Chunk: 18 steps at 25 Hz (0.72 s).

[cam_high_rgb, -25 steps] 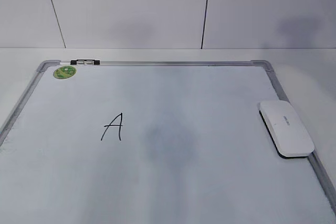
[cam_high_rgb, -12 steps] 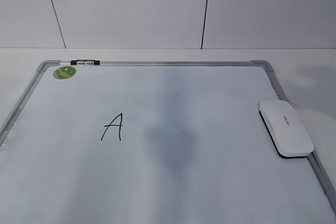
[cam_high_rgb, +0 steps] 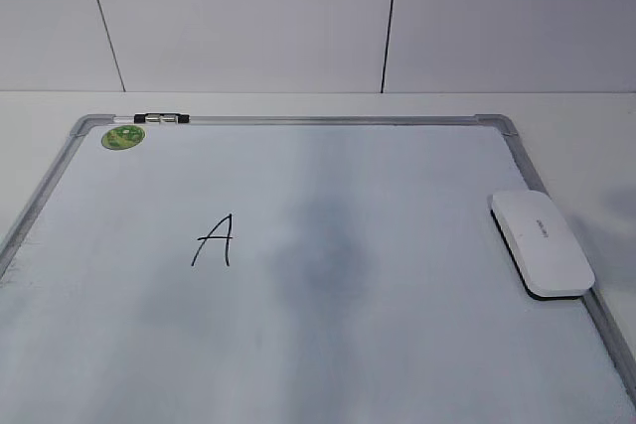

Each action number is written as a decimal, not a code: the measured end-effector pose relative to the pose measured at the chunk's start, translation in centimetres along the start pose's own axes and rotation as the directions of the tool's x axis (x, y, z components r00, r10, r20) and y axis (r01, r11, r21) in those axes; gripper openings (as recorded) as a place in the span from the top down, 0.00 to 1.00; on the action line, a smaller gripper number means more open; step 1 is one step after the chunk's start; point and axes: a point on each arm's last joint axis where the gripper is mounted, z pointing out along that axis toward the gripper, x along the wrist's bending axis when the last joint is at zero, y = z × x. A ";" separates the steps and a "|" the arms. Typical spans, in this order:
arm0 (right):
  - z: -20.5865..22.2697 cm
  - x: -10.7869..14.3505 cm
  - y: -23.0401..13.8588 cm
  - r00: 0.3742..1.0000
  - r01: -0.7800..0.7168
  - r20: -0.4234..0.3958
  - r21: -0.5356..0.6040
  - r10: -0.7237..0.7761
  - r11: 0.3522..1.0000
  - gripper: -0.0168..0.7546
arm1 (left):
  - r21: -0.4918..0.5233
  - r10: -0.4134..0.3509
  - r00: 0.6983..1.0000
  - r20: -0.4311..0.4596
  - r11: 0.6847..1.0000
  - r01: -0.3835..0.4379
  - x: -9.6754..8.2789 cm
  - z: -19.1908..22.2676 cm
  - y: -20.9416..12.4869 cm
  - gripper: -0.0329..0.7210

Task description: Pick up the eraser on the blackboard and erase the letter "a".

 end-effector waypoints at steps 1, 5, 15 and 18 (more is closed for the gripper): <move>-0.4 0.0 -0.5 1.000 -0.002 -0.001 -0.004 0.002 1.000 0.23 | 0.003 0.000 1.000 0.002 1.000 0.000 0.0 -0.1 -0.3 0.19; -1.5 0.0 -2.8 1.000 -0.003 -0.002 0.004 0.003 1.000 0.23 | 0.015 0.002 1.000 0.005 1.000 -0.002 -0.1 -0.4 -1.6 0.18; -3.8 0.0 -6.7 1.000 -0.006 0.000 -0.026 0.006 1.000 0.23 | -0.057 0.017 1.000 0.008 0.998 -0.017 -0.3 -1.8 -5.3 0.19; -3.2 0.0 -7.6 1.000 -0.005 0.000 0.010 0.005 1.000 0.23 | -0.055 0.017 1.000 0.010 0.998 -0.016 -0.3 -1.8 -5.4 0.21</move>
